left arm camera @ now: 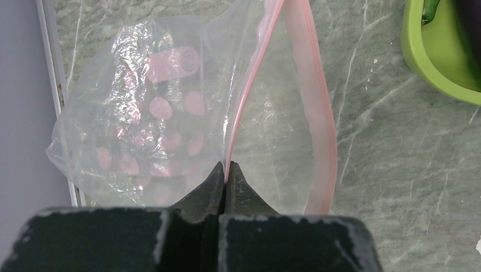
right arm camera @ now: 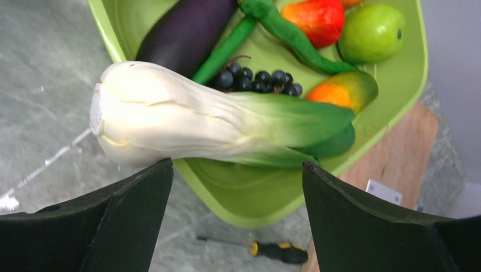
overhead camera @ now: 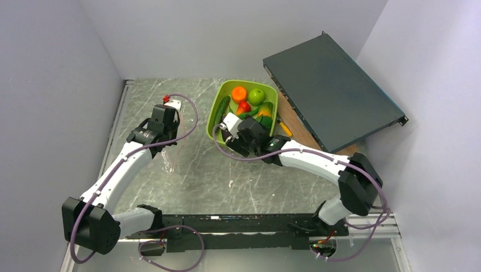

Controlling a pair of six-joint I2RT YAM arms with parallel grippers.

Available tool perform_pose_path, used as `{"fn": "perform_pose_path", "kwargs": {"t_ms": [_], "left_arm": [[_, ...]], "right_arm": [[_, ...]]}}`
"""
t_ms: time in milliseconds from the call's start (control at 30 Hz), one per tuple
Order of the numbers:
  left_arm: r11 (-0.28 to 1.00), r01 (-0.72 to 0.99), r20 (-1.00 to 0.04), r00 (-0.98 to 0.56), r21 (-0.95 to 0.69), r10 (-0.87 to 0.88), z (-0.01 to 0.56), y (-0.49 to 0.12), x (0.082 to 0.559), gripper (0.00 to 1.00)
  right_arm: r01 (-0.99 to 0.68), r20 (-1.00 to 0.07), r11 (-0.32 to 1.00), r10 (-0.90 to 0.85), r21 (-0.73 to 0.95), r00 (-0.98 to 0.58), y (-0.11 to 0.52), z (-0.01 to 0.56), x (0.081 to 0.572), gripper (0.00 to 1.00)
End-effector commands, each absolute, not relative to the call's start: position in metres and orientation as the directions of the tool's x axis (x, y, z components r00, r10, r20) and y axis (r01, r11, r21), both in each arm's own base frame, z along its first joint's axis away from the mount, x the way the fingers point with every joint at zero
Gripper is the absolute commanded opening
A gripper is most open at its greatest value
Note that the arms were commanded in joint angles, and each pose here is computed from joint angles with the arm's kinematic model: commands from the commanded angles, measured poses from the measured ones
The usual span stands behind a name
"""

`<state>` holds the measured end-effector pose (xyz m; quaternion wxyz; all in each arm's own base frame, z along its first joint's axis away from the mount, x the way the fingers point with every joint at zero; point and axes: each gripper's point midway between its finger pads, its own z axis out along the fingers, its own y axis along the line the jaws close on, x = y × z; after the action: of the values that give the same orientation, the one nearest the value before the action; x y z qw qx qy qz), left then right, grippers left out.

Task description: Place the food in the zip-top bag and seal the zipper

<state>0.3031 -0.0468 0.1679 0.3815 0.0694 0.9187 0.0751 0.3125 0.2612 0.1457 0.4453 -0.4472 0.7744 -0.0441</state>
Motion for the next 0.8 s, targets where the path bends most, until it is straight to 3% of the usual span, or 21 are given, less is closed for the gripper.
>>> {"fn": "perform_pose_path", "kwargs": {"t_ms": [0,167,300,600,767], "left_arm": [[0.985,0.041,-0.744,-0.651,0.168,0.153,0.189,-0.048,0.309,0.00],[0.985,0.042,-0.742,-0.653,0.170,0.155,0.188,-0.048,0.309,0.00],[0.985,0.047,-0.740,-0.654,0.166,0.156,0.187,-0.049,0.309,0.00],[0.987,0.058,-0.750,-0.644,0.150,0.152,0.191,-0.052,0.310,0.00],[0.988,0.063,-0.751,-0.643,0.143,0.150,0.191,-0.054,0.309,0.00]], "right_arm": [[-0.642,-0.781,0.647,-0.613,-0.411,-0.118,0.311,0.165,0.338,0.86],[-0.572,-0.843,0.730,-0.525,-0.375,-0.118,0.336,0.165,0.386,0.86],[-0.535,-0.830,0.754,-0.534,-0.382,-0.160,0.346,0.156,0.416,0.86],[-0.603,-0.795,0.685,-0.592,-0.409,-0.134,0.312,0.161,0.415,0.86],[-0.711,-0.734,0.539,-0.678,-0.452,-0.048,0.290,0.152,0.404,0.84]]}}
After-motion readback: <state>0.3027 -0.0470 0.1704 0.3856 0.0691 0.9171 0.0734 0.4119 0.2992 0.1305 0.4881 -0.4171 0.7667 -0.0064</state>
